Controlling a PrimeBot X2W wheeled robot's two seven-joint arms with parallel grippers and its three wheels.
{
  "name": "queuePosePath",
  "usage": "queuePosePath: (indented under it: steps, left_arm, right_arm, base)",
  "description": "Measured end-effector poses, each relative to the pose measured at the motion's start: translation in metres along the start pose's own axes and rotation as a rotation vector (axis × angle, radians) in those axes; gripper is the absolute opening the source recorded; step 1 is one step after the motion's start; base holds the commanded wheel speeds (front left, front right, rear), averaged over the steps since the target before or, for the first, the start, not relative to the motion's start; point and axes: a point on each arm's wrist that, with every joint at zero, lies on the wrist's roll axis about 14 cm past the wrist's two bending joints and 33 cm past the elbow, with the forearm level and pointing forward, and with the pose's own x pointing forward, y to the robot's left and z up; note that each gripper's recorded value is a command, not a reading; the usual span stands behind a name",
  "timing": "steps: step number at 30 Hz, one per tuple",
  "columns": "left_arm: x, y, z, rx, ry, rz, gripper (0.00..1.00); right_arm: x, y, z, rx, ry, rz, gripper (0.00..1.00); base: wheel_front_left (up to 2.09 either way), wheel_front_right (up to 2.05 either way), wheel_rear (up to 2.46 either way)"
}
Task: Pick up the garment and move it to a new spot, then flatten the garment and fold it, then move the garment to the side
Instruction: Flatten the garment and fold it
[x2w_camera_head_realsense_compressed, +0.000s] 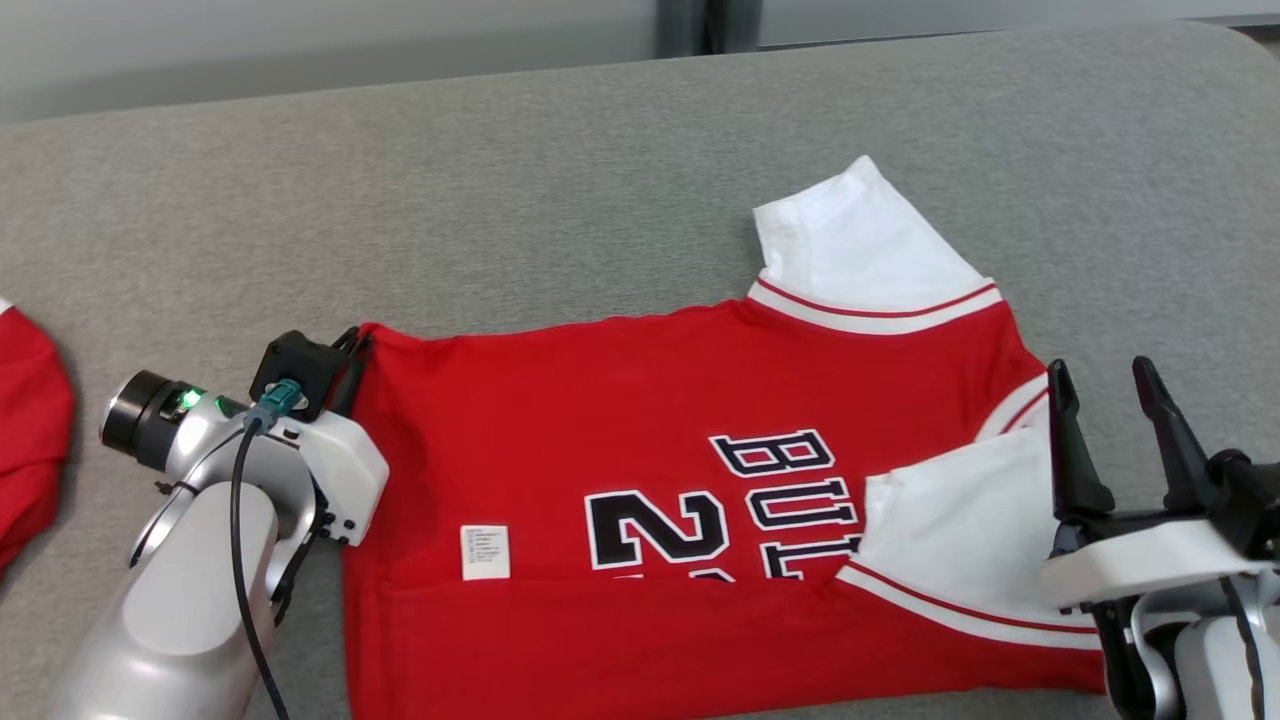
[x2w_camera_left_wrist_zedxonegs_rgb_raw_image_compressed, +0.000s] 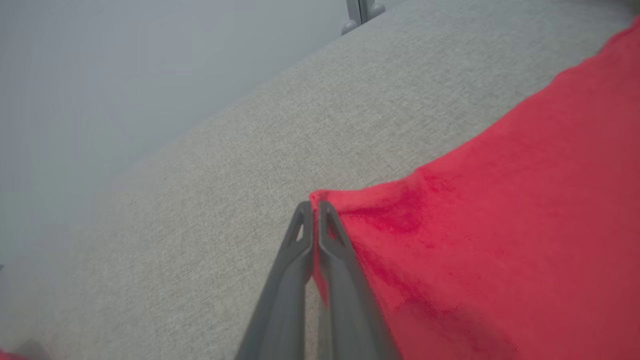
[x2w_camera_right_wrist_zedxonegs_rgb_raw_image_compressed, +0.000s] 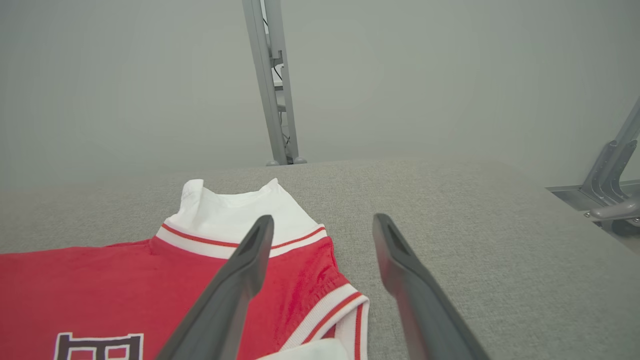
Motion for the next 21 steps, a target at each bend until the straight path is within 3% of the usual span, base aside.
queuePosePath:
  steps: [10,21]
  left_arm:
    - [-0.023,0.004,0.025,-0.048,-0.128,0.035,0.00]
    - [-0.039,-0.006,0.020,-0.098,-0.157,0.032,0.00]
  right_arm:
    - [0.065,0.026,0.009,-0.074,0.081,0.127,1.00]
    - [0.163,0.042,-0.016,-0.075,0.320,0.190,1.00]
  base:
    - [0.00,0.00,0.00]
    - [0.00,0.00,0.00]
